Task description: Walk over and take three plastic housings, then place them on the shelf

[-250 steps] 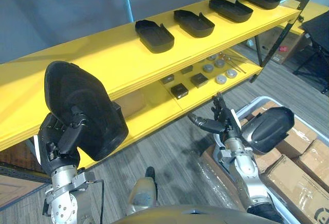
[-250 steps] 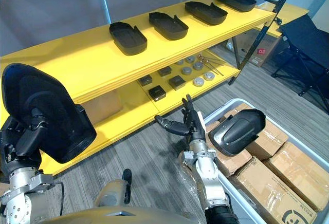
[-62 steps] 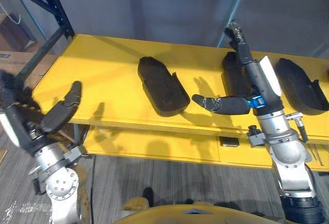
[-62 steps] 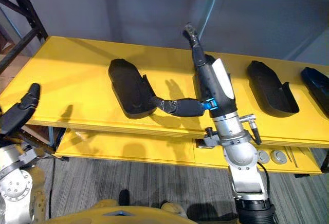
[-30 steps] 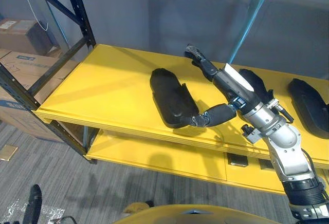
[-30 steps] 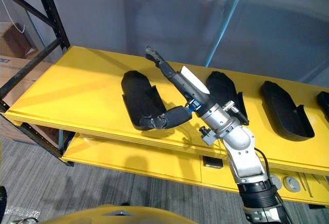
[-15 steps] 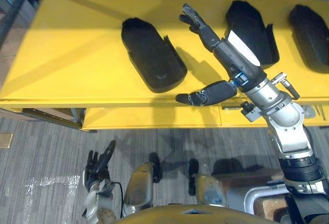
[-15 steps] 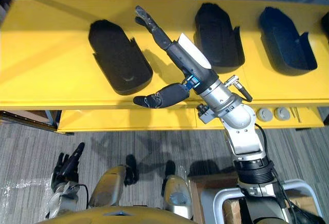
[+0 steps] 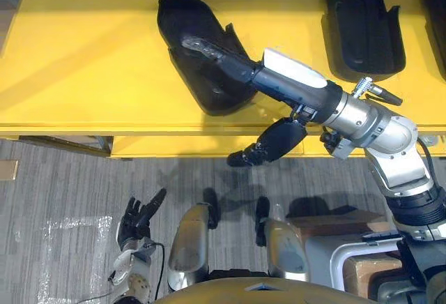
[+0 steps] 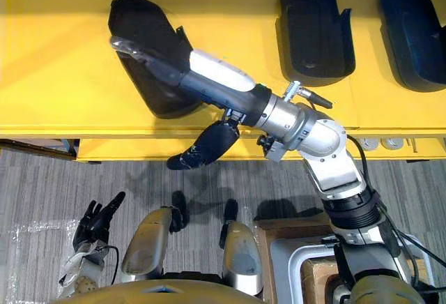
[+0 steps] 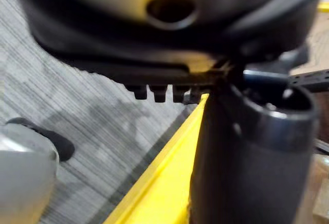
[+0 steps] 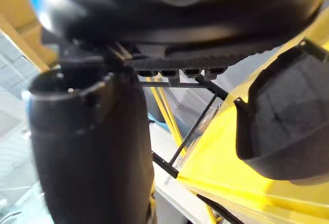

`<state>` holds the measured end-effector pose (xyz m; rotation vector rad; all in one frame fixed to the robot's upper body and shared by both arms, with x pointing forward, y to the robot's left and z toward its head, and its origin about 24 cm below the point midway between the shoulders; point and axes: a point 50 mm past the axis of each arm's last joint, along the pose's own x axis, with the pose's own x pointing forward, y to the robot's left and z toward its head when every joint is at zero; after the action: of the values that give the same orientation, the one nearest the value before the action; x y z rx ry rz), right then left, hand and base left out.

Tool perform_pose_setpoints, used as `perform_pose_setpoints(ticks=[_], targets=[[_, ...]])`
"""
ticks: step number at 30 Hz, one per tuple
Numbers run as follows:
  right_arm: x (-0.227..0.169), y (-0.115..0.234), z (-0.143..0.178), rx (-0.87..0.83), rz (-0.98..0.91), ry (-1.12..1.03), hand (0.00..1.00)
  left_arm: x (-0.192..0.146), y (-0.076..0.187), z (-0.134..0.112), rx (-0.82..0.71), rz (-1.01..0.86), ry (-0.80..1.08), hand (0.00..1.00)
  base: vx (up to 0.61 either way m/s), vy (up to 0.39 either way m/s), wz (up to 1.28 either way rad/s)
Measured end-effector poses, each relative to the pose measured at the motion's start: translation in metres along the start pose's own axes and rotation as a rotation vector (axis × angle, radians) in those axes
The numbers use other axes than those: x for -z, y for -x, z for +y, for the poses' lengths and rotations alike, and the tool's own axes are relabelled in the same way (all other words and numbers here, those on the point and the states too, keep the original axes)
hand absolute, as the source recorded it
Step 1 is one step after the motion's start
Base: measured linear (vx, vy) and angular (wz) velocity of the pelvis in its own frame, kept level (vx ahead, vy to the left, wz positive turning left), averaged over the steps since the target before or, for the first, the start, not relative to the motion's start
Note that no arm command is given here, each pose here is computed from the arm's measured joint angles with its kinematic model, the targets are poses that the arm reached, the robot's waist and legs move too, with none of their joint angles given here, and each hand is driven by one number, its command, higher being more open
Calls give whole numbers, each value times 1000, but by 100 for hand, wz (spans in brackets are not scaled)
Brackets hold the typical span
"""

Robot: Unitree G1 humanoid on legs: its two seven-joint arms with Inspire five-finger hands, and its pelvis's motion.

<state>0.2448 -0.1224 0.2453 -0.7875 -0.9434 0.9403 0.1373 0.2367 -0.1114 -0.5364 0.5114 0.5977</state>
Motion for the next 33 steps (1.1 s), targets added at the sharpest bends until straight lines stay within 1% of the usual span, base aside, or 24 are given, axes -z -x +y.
perform_pose_setpoints(ticks=[5,7,9,13,19,25,29,33], targets=[[-1,-17,-7,54,-43,-76,100,6,1,2,-6,42,-12,100,-2,-22,14],[0,-22,-6,64,-43,-97,100,10,2,2,2,55,-55,100,3,-23,10],[7,-25,-6,75,-18,-129,100,12,2,0,13,65,-66,100,-6,-22,15],[33,-27,-2,107,88,-228,100,15,3,-3,31,76,-104,100,-16,-27,8],[54,-26,-3,204,173,-294,100,18,4,-7,33,85,-123,100,-12,-11,3],[84,-22,-5,314,329,-350,100,22,5,-13,43,110,-141,100,-11,-20,4],[87,-25,-11,332,353,-335,100,24,6,-16,58,123,-181,100,-12,-38,5],[91,-27,-13,319,392,-355,100,25,6,-16,59,127,-182,100,-17,-33,5]])
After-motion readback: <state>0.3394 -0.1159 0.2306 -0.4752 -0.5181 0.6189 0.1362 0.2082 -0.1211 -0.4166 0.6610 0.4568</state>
